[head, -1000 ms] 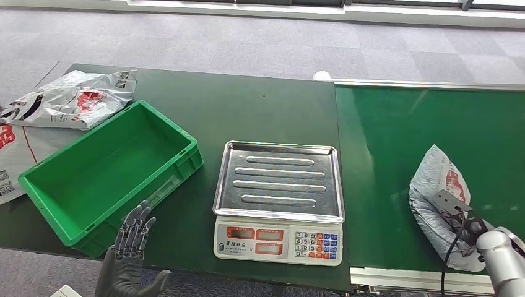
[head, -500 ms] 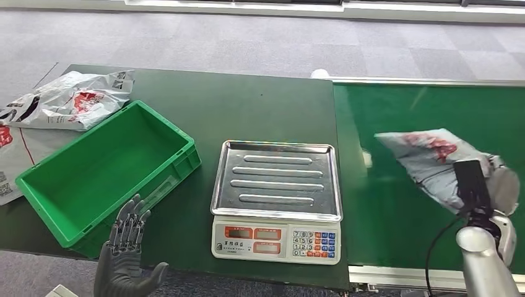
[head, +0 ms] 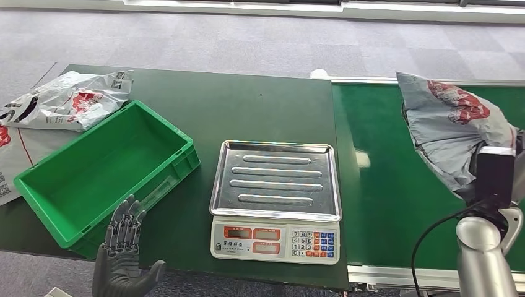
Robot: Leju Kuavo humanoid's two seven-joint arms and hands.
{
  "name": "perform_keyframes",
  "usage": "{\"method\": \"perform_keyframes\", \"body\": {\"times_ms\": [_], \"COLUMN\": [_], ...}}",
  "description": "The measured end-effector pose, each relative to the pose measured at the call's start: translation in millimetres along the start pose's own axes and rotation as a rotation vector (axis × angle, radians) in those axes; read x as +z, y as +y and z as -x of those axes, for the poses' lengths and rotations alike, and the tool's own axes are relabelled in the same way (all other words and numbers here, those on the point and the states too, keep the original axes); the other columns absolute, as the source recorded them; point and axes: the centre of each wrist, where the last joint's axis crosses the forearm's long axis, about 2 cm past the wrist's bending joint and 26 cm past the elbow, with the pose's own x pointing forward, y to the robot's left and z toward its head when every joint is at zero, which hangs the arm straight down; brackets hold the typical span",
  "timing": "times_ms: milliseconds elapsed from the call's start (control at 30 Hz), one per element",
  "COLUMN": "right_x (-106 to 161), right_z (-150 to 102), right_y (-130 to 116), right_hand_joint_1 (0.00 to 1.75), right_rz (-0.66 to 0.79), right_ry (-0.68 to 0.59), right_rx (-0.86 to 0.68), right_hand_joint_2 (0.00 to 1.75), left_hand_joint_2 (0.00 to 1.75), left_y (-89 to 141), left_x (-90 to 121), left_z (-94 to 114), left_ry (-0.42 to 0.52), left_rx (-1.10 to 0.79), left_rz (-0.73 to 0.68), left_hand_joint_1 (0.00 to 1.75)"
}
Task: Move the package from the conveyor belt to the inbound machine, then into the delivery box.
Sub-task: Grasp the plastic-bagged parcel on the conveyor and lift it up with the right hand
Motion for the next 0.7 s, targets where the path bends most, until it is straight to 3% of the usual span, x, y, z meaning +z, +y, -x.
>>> {"method": "perform_keyframes", "body": {"times_ms": [700], "right_x": [-8.4], "right_z": [-14.5], "right_y": [10.0], "right_hand_joint_1": [1.75], "right_rz": [-0.053], "right_ry": [-0.037], "right_rx": [-0.073], "right_hand_joint_2": [1.75], "left_hand_joint_2": [1.75], "left_y": [-0.8], "left_x": [0.7], "left_z": [-0.5], "left_ry": [0.001], "left_rx": [-0.001], "left_rz": [-0.001], "left_hand_joint_1": [0.00]}}
